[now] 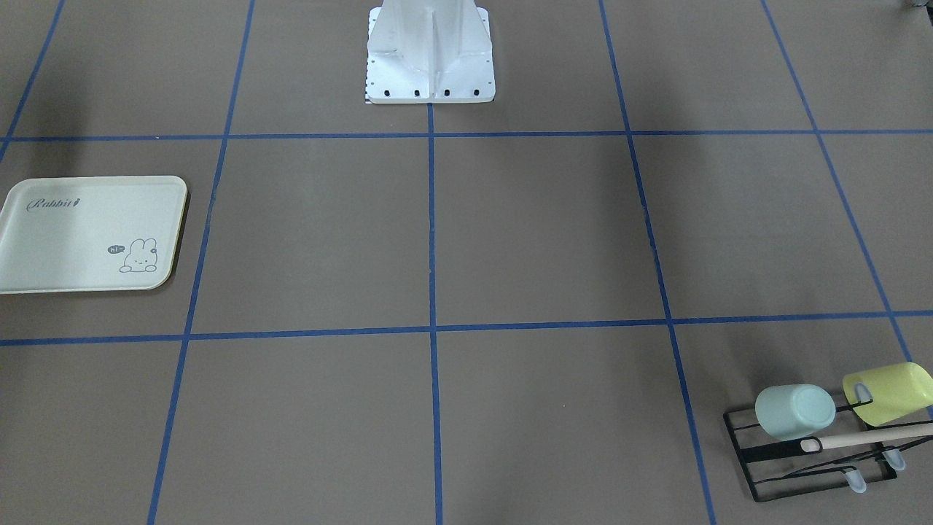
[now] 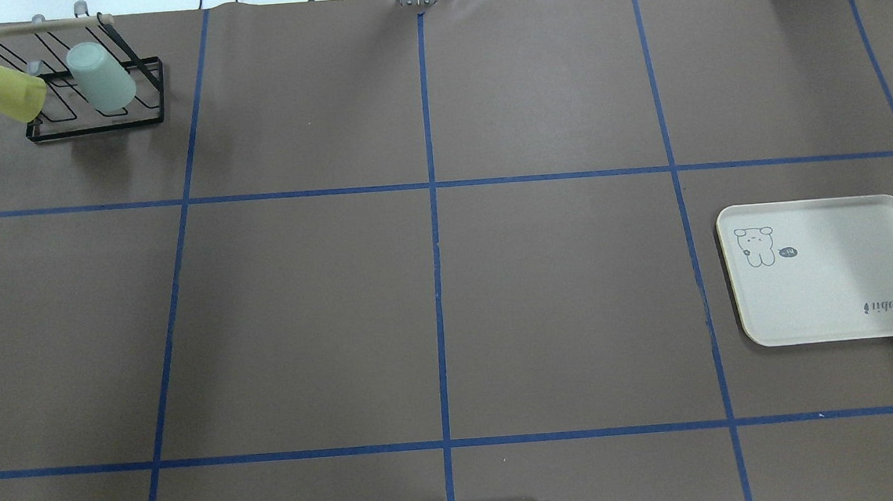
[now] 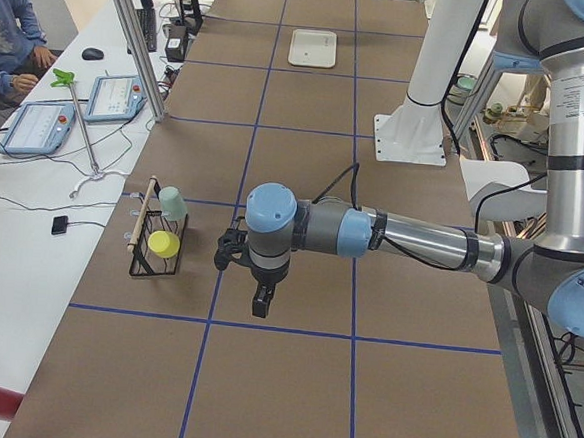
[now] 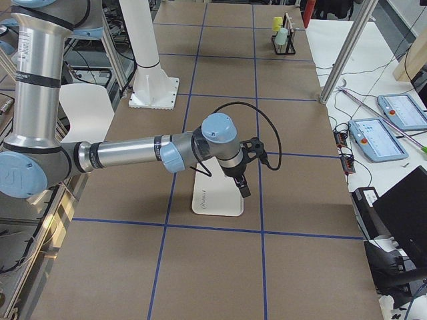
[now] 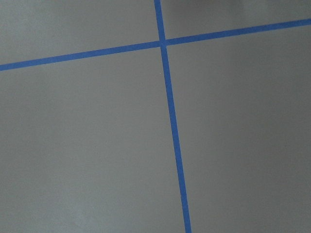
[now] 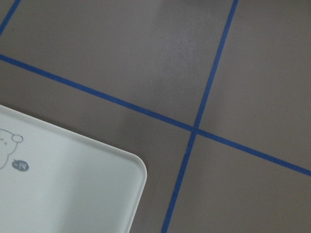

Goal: Left arm grabs green cup and hands to right arm on tray

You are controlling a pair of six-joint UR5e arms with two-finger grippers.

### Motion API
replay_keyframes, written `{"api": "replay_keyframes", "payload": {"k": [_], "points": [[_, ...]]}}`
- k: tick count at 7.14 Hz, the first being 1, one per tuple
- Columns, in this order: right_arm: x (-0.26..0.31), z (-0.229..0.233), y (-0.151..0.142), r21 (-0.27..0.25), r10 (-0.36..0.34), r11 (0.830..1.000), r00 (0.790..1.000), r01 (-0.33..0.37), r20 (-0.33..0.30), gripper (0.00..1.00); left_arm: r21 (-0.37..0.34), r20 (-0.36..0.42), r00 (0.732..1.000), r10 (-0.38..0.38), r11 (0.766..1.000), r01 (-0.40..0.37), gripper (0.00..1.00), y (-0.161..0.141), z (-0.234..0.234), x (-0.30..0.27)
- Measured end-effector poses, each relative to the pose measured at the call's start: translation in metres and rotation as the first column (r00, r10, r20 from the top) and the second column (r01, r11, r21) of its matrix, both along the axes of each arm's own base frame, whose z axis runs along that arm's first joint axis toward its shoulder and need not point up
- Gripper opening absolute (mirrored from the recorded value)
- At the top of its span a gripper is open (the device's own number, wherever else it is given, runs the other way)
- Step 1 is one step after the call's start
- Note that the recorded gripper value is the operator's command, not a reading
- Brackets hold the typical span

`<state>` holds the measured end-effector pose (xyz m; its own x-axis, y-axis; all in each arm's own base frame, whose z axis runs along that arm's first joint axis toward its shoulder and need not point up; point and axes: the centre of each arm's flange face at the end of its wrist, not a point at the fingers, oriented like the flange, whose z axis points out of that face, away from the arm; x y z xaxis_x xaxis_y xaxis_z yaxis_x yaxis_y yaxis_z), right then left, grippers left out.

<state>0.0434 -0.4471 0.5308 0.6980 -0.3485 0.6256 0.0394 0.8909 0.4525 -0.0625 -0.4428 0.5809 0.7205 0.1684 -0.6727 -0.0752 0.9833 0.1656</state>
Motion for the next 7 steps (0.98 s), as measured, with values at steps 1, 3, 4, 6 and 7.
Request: {"api": "replay_keyframes", "payload": {"k": [1, 3, 4, 6, 7], "points": [[-0.003, -0.016, -0.012, 0.014, 0.002, 1.000, 1.000, -0.002, 0.031, 1.00, 0.068, 0.002, 1.000, -0.015, 0.998, 0.015, 1.00, -0.021, -0.021, 0.000], [-0.012, -0.053, -0.038, 0.052, 0.009, 0.999, 0.998, -0.013, 0.061, 1.00, 0.256, -0.011, 0.999, -0.048, 0.965, 0.049, 1.00, -0.053, -0.059, 0.000], [-0.022, -0.068, -0.050, 0.078, -0.006, 0.997, 0.998, 0.001, 0.065, 1.00, 0.330, -0.025, 0.997, -0.067, 0.941, 0.072, 1.00, -0.064, -0.063, 0.000], [-0.048, -0.090, -0.063, 0.102, -0.041, 0.994, 0.996, 0.033, 0.075, 1.00, 0.456, -0.055, 0.994, -0.092, 0.884, 0.107, 1.00, -0.082, -0.036, 0.001], [-0.058, -0.095, -0.066, 0.100, -0.049, 0.994, 0.996, 0.041, 0.081, 1.00, 0.467, -0.090, 0.989, -0.117, 0.872, 0.146, 1.00, -0.096, -0.028, 0.007]]}}
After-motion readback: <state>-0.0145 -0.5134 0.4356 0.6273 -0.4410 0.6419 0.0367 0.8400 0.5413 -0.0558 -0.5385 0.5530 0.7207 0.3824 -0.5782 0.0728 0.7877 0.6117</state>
